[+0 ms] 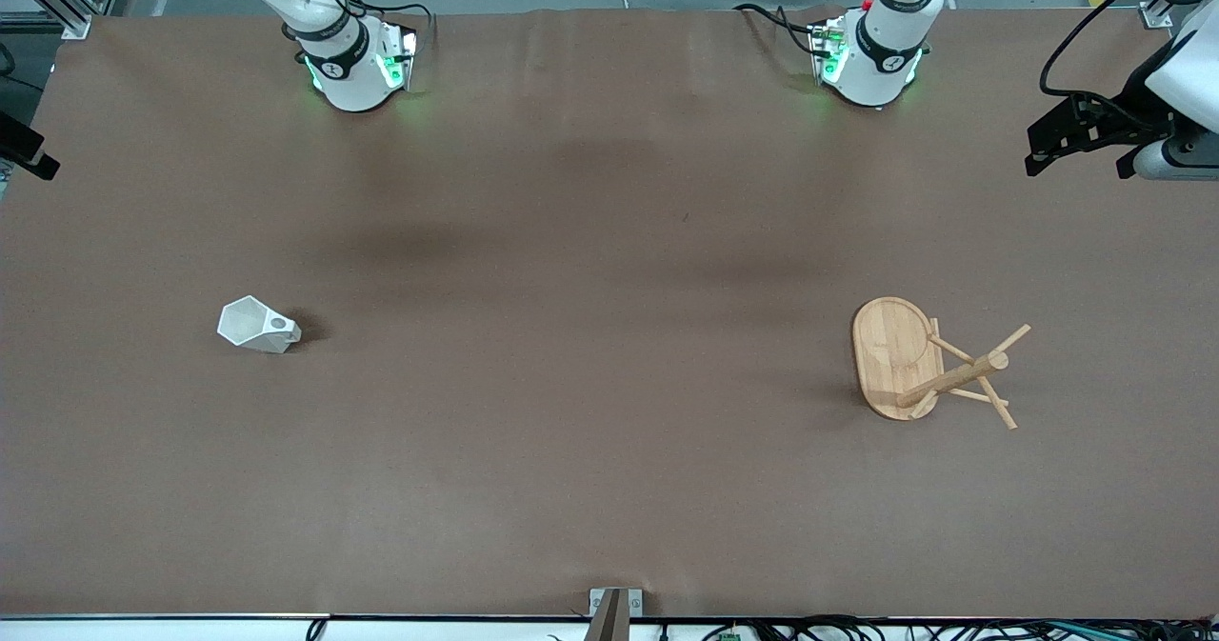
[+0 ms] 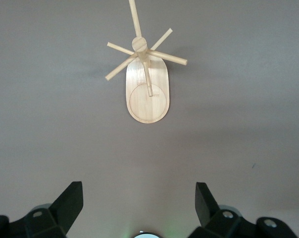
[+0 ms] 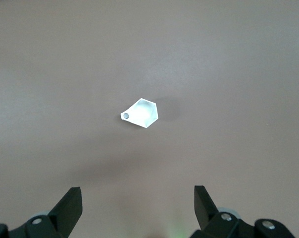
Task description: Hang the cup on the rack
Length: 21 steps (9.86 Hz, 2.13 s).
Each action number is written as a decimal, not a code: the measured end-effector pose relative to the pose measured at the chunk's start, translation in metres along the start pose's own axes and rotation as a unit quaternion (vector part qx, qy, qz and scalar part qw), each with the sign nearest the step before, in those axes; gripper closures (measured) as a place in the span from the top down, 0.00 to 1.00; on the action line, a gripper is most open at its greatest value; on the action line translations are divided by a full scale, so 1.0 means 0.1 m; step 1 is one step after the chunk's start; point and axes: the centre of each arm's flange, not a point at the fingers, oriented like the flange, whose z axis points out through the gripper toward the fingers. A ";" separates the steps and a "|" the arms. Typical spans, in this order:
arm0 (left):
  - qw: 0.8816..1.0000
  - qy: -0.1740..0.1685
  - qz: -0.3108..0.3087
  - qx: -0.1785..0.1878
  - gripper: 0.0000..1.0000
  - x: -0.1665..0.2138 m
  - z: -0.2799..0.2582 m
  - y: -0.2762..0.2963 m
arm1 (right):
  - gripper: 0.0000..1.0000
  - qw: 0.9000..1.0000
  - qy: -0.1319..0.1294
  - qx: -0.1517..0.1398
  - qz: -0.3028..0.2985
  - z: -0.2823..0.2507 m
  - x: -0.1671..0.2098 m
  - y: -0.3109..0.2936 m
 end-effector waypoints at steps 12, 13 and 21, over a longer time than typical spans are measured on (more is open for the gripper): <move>1.000 0.002 0.000 0.000 1.00 0.01 0.00 0.00 | 1.00 1.000 -0.025 -0.005 0.004 1.55 0.44 0.02; 1.000 0.002 0.000 0.000 1.00 0.01 0.00 0.00 | 1.00 1.000 -0.025 -0.006 0.007 1.93 0.48 0.08; 1.000 0.002 0.002 0.000 1.00 0.01 0.00 0.02 | 0.98 1.000 0.004 -0.011 -0.021 4.04 0.36 0.27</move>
